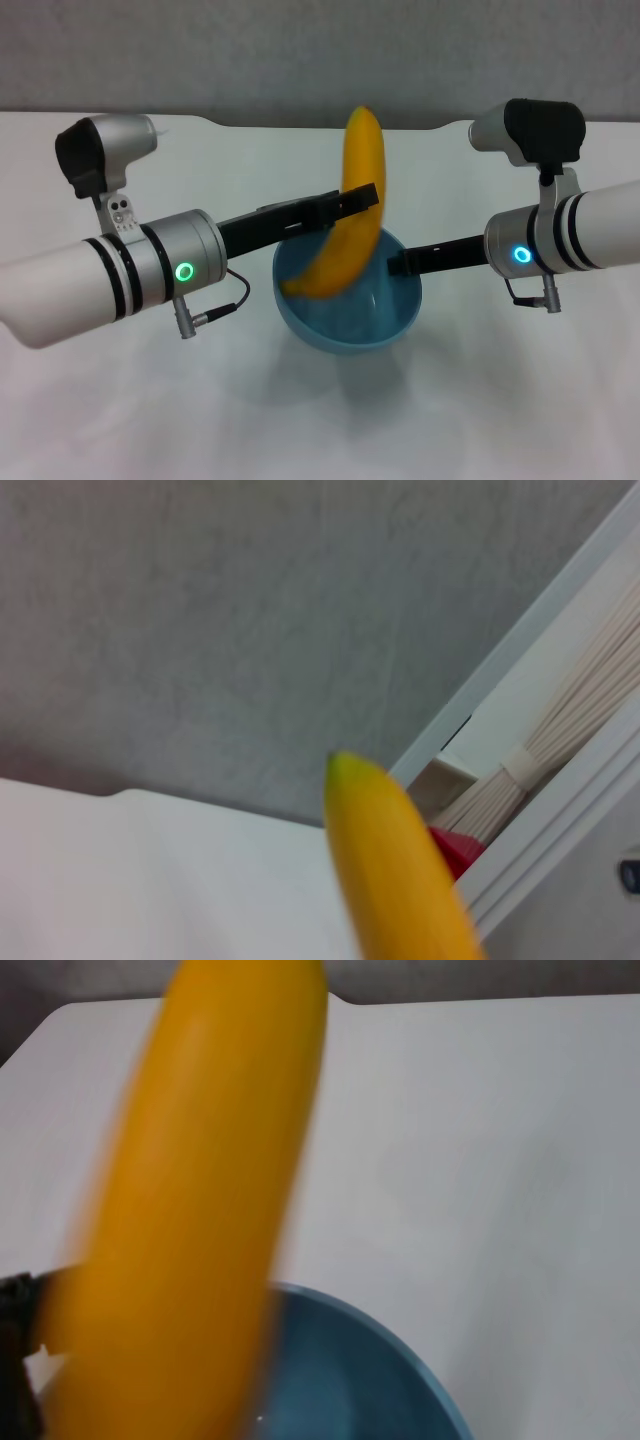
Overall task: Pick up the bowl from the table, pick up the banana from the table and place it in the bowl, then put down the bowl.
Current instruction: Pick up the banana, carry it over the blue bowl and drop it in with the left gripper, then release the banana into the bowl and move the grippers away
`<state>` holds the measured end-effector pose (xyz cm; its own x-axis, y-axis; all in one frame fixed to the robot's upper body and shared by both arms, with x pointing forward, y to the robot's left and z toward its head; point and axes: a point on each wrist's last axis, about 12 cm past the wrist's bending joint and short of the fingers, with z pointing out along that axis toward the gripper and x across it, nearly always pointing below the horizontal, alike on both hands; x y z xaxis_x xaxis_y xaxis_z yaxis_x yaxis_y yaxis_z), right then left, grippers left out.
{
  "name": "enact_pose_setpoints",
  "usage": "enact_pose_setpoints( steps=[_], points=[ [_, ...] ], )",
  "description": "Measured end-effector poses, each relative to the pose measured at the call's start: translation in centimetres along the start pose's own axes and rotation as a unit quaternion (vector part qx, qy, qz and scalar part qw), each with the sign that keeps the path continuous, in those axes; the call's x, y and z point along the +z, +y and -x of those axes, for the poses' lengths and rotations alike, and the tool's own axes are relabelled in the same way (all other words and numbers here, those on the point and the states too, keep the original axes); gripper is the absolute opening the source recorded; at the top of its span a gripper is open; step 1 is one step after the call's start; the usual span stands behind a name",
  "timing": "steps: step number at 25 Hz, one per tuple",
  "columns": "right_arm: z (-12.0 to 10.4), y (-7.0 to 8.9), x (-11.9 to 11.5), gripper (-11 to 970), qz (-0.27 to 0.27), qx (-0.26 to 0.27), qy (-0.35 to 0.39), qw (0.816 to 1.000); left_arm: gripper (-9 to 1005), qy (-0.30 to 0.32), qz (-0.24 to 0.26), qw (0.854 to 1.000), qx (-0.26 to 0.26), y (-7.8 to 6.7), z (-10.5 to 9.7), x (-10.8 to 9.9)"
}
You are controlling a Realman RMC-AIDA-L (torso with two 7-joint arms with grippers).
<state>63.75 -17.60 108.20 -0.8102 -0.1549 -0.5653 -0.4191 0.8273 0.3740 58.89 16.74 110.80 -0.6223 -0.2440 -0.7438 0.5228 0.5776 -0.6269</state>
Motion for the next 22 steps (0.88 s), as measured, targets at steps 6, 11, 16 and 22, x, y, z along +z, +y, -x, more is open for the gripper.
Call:
enact_pose_setpoints(
  steps=[6,11,16,22],
  points=[
    [-0.3,-0.3,0.0,56,-0.002,0.004,0.001,1.000,646,-0.006,0.000,1.000,-0.005,0.4,-0.2,-0.2],
    [-0.4,-0.4,-0.1,57,-0.003,0.005,0.001,1.000,834,-0.007,0.000,1.000,-0.006,0.5,-0.1,-0.3],
    [-0.4,-0.5,-0.1,57,-0.005,0.005,0.002,1.000,892,-0.019,0.011,1.000,-0.001,1.0,0.5,-0.7],
    [-0.8,-0.7,-0.1,58,-0.007,0.008,0.003,1.000,893,-0.031,0.018,0.999,0.006,1.5,0.9,-1.2]
  ],
)
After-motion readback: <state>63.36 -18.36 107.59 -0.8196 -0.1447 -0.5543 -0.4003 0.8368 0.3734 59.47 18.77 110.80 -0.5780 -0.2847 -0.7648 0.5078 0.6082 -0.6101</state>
